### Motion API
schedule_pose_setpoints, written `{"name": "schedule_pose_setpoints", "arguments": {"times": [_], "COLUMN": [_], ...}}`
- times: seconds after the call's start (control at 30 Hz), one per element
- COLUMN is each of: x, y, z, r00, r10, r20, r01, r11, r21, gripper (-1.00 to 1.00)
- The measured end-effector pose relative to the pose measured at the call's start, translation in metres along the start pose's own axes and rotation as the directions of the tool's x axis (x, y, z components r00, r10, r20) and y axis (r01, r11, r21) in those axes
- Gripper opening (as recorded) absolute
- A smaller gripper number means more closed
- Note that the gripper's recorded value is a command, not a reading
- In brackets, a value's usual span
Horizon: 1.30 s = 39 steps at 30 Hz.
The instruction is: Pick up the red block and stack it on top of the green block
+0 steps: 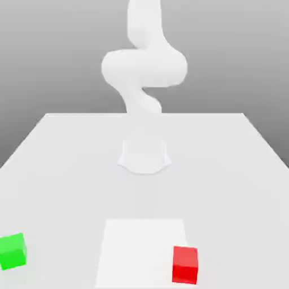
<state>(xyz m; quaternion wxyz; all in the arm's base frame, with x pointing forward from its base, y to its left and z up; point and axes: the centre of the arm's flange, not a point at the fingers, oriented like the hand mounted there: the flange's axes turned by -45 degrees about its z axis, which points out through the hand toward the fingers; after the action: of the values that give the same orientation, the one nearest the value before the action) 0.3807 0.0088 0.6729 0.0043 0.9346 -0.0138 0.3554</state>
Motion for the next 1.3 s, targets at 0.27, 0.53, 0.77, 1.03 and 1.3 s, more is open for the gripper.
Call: {"name": "schedule_pose_setpoints", "arguments": {"times": [0.27, 0.53, 0.77, 1.03, 1.3], "x": [-0.033, -0.113, -0.212, -0.284, -0.272], "y": [-0.026, -0.048, -0.07, -0.076, -0.076], "z": [0.16, 0.294, 0.381, 0.446, 0.433], "r00": [0.972, 0.894, 0.785, 0.745, 0.746], "r10": [0.026, 0.056, 0.08, 0.09, 0.091], "r20": [0.232, 0.446, 0.614, 0.661, 0.66], "r01": [-0.016, -0.031, -0.054, -0.067, -0.067], "r11": [0.999, 0.997, 0.997, 0.996, 0.996], "r21": [-0.046, -0.065, -0.062, -0.061, -0.061], "gripper": [0.0, 0.0, 0.0, -1.0, -1.0]}}
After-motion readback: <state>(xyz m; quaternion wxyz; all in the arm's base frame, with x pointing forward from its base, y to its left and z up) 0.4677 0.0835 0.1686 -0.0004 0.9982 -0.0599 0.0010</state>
